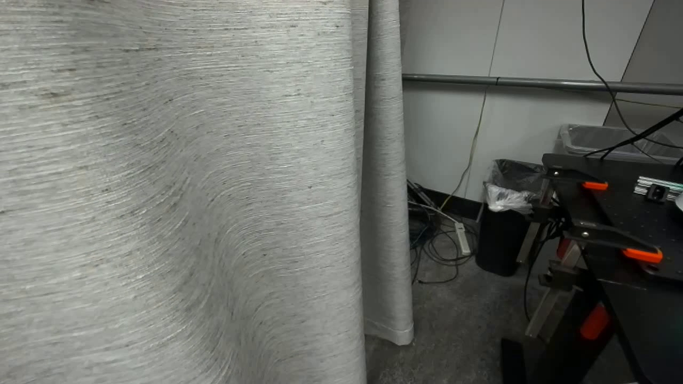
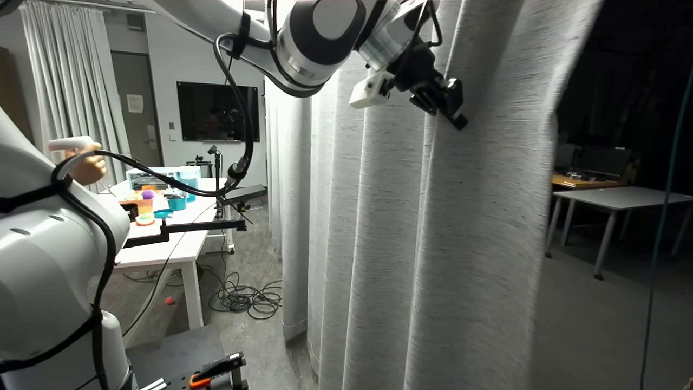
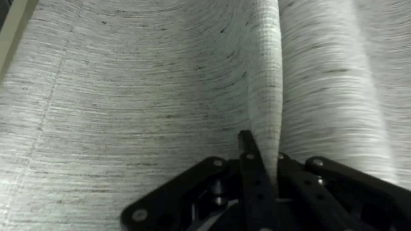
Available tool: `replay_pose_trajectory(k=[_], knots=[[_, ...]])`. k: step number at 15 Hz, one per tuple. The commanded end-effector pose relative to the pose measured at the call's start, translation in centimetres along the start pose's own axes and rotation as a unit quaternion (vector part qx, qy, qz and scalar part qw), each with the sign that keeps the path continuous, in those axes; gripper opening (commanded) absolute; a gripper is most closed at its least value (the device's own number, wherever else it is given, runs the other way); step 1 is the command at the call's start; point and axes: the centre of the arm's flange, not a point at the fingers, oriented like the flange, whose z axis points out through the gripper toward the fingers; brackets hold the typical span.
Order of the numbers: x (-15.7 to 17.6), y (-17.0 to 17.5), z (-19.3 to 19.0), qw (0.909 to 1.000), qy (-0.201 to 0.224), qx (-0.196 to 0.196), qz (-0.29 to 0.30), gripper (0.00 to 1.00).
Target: Open the curtain from right to left
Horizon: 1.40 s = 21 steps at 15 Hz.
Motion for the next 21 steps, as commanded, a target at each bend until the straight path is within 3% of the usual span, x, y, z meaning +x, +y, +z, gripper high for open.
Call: replay_pose_trajectory(k=[1,6,7,10,15,18,21], knots=[[-0.9,-8.3,-1.4,0.9975,-0.005,0.016,-0.068,0.0],[-1.3,-17.0,-1.8,0.9816,-0.014,0.076,-0.175,0.0],[-1.1,-20.0,-2.3,0.9774,-0.015,0.088,-0.191,0.0],[-0.7,-23.8,-1.9,0.9651,-0.009,0.125,-0.23,0.0],[-2.8,-31.0,-0.7,0.9371,-0.005,0.164,-0.308,0.0],[-3.9,-33.9,-1.6,0.9256,0.001,0.176,-0.335,0.0],[-6.3,-37.0,-2.4,0.9066,0.006,0.189,-0.377,0.0]])
